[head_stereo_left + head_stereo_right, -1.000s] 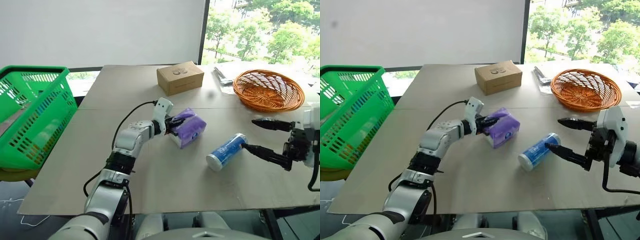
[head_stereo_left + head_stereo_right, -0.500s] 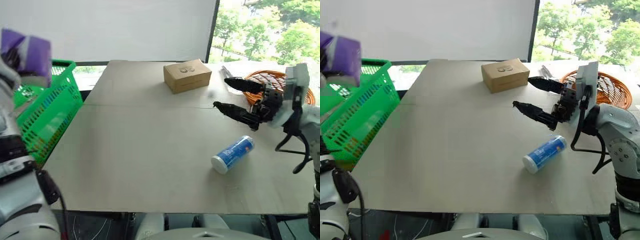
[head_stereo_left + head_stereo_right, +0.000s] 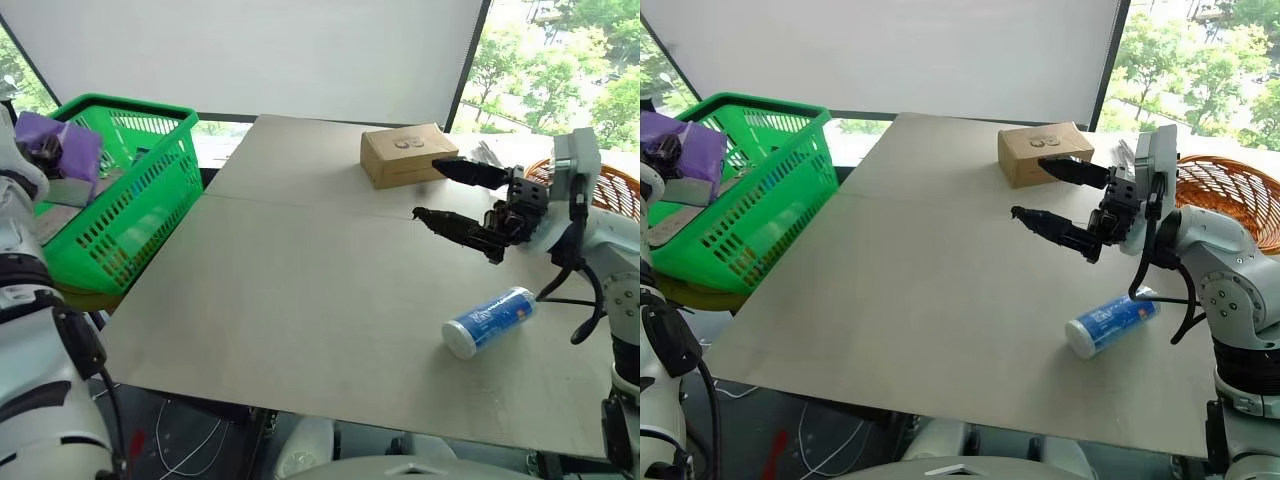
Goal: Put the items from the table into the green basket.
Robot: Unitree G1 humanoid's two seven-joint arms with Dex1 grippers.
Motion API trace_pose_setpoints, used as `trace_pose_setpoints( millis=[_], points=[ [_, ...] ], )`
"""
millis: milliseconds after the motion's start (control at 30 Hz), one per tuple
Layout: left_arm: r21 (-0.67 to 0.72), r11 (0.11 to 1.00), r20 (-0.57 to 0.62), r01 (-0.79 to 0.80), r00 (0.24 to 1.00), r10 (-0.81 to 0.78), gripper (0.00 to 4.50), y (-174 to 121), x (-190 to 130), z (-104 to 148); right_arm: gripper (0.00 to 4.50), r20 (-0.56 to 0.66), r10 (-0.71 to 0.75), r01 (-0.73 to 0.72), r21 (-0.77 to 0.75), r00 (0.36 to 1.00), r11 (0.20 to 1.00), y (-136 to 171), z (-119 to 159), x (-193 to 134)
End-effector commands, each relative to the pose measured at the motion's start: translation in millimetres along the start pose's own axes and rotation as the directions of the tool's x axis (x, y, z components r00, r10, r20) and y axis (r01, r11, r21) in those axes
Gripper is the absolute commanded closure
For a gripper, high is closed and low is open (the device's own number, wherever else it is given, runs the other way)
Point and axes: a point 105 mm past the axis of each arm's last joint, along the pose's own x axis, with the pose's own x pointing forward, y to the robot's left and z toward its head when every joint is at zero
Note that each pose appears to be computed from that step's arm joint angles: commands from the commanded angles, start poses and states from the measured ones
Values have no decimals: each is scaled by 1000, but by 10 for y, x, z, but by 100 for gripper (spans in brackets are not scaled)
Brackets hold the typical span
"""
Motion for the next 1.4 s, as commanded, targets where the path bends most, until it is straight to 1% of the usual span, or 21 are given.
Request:
trace_pose_setpoints(
  millis=[33,200,267,300,333,367,400,433,467,500,533,567,733,767,867,1000,1200,1233,1300,1367,1400],
  points=[
    [24,986,64,-163,985,161,108,245,-25,162,0,11,-45,46,-61,999,997,-18,106,-102],
    [12,990,107,-141,984,139,108,10,33,276,0,-31,-114,111,-81,993,990,-62,61,-251],
    [-87,992,178,93,981,-76,108,-474,75,440,0,-64,-146,140,-86,987,986,-79,32,-345],
    [-116,957,219,265,947,-236,108,-799,44,520,0,-81,-156,149,-86,984,985,-84,17,-386],
    [-128,918,247,376,908,-338,108,-1004,-3,567,0,-90,-161,154,-87,983,984,-86,9,-409],
    [-93,848,249,522,837,-488,108,-1327,-113,569,0,-112,-171,162,-85,979,983,-91,-20,-455],
    [-49,731,227,680,721,-655,108,-1706,-305,526,0,-134,-184,173,-90,974,981,-102,-50,-512],
    [-25,596,191,802,589,-785,108,-2032,-541,447,0,-151,-198,186,-86,969,979,-112,-76,-565],
    [1,430,136,903,425,-895,108,-2349,-851,333,0,-168,-210,199,-79,963,977,-120,-101,-624],
    [1,260,83,965,259,-962,108,-2594,-1184,216,0,-196,-221,209,-77,955,975,-120,-140,-692],
    [-22,135,43,991,136,-990,108,-2783,-1460,104,0,-232,-228,217,-73,946,974,-108,-188,-769],
    [-54,51,16,997,51,-999,108,-2920,-1665,13,0,-258,-232,222,-68,938,973,-92,-223,-836],
    [-171,-205,-25,964,-212,-977,108,-3426,-2371,-219,0,-389,-236,226,-72,890,971,33,-343,-1097],
    [-188,-230,-20,955,-238,-971,108,-3556,-2483,-234,0,-402,-247,239,-71,882,968,50,-341,-1157],
    [-196,-246,-48,949,-260,-965,108,-3880,-2715,-289,0,-427,-293,288,-78,855,955,89,-336,-1331],
    [-237,-267,-73,934,-291,-954,108,-4145,-2952,-305,0,-469,-336,329,-101,817,939,186,-335,-1518],
    [-270,-202,-228,942,-266,-936,108,-4331,-3041,-515,0,-507,-366,367,-103,780,924,335,-335,-1676],
    [-273,-201,-266,941,-274,-924,108,-4346,-3087,-581,0,-524,-367,370,-104,769,923,372,-361,-1711],
    [-268,-141,-362,953,-235,-902,108,-4376,-3103,-762,0,-557,-364,370,-108,746,923,443,-422,-1764],
    [-338,-126,-399,932,-264,-878,108,-4393,-3216,-854,0,-558,-365,374,-103,745,922,492,-450,-1762],
    [-370,-145,-392,918,-295,-871,108,-4395,-3295,-850,0,-552,-369,381,-98,748,919,506,-454,-1757]
  ],
)
